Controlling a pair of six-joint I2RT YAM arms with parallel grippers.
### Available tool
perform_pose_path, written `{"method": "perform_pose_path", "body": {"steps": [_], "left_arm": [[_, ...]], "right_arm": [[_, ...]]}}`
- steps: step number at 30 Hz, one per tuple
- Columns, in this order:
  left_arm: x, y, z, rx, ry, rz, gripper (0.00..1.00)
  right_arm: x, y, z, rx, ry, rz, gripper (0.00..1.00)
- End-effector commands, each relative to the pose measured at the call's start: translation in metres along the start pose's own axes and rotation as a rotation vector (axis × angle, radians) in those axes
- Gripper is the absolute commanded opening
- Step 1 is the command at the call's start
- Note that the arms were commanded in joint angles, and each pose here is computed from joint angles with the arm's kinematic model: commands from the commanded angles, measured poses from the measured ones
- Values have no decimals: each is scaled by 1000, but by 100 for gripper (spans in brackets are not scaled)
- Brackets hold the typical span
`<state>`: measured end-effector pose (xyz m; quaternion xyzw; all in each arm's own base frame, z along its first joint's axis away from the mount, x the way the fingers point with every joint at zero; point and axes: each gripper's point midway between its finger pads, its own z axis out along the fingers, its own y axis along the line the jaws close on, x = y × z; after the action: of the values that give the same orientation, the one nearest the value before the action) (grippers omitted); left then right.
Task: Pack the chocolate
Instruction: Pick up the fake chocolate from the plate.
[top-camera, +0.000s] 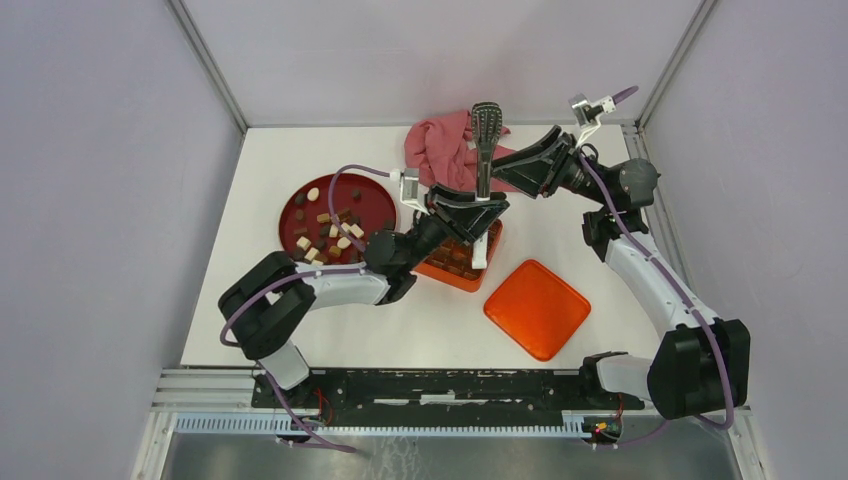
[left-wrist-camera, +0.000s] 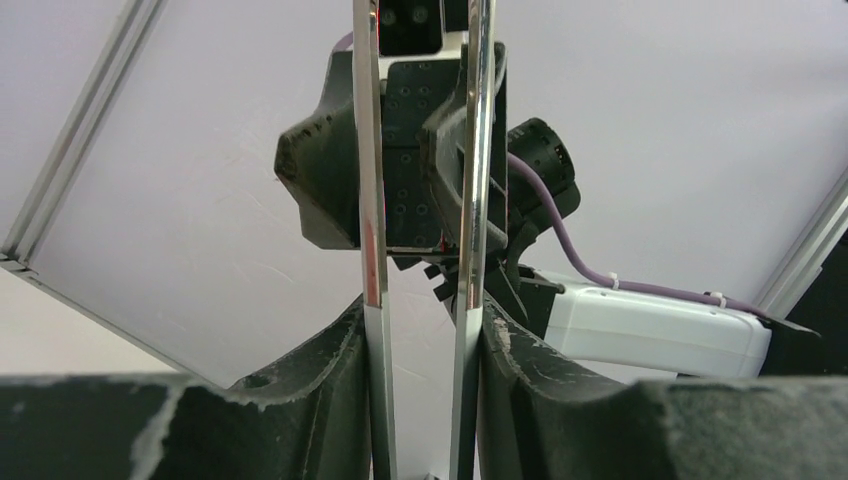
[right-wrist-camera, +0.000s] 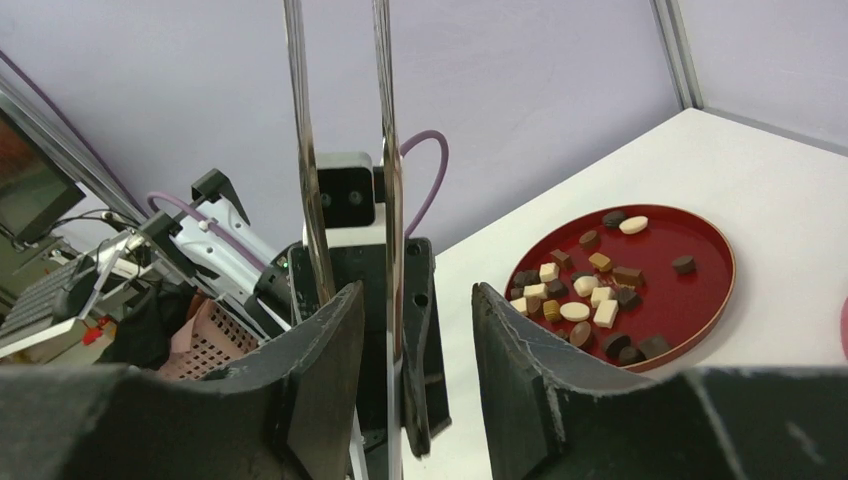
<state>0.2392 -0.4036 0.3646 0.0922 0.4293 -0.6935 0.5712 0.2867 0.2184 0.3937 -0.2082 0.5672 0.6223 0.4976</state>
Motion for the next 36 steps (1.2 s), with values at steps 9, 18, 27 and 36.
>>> {"method": "perform_pose_path", "body": {"steps": [9,18,27,36], "left_arm": [[-84,-33,-37,90,-196,-87,41],[-53,56,-89,-472,230,-87,42],[-66,93,-189,-997,693,20,45],[-93,121,-255,-1337,946,98,45]], "right_arm": [[-15,24,-16,-40,30,-246,52],[3,-35,-69,183,61,-324,51],[39,-74,-93,287,132,-376,51],[64,-80,-109,294,147,-381,50]]}}
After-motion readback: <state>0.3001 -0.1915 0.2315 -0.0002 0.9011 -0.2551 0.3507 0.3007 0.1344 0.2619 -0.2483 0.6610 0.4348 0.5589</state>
